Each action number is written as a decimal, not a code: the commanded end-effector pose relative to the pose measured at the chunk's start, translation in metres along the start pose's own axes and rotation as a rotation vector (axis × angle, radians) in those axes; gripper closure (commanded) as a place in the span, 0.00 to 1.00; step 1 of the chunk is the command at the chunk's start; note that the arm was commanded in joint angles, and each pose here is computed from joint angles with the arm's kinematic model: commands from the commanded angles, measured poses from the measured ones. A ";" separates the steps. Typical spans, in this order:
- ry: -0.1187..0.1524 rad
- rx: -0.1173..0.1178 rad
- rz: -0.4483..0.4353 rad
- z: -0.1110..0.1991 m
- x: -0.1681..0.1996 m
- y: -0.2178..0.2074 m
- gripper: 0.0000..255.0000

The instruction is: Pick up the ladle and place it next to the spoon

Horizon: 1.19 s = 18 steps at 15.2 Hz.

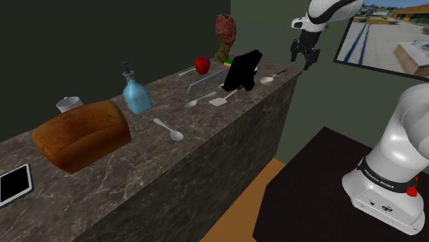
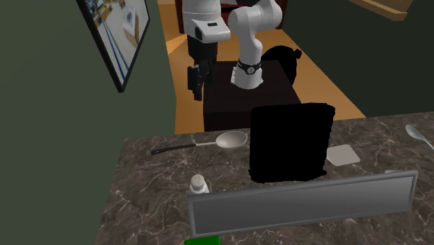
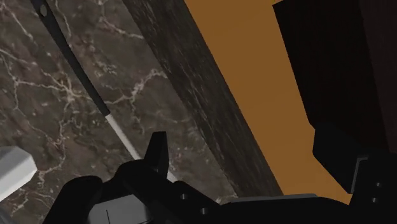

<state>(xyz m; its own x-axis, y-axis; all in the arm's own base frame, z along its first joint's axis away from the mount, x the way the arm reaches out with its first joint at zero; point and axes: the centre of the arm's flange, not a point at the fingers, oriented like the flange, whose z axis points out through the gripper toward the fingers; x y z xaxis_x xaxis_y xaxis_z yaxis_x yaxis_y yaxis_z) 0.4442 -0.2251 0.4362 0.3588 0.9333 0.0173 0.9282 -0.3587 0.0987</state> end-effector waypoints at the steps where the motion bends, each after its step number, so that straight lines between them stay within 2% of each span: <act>1: 0.010 -0.003 -0.095 0.012 -0.001 0.025 0.00; 9: 0.054 -0.002 -0.439 0.070 0.017 0.111 0.00; 18: 0.055 -0.002 -0.445 0.111 0.020 0.112 0.00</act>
<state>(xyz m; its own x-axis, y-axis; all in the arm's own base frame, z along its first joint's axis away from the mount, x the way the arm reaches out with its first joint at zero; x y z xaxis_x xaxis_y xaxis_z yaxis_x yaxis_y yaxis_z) 0.5659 -0.2490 0.3403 -0.0816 0.9963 0.0259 0.9909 0.0783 0.1099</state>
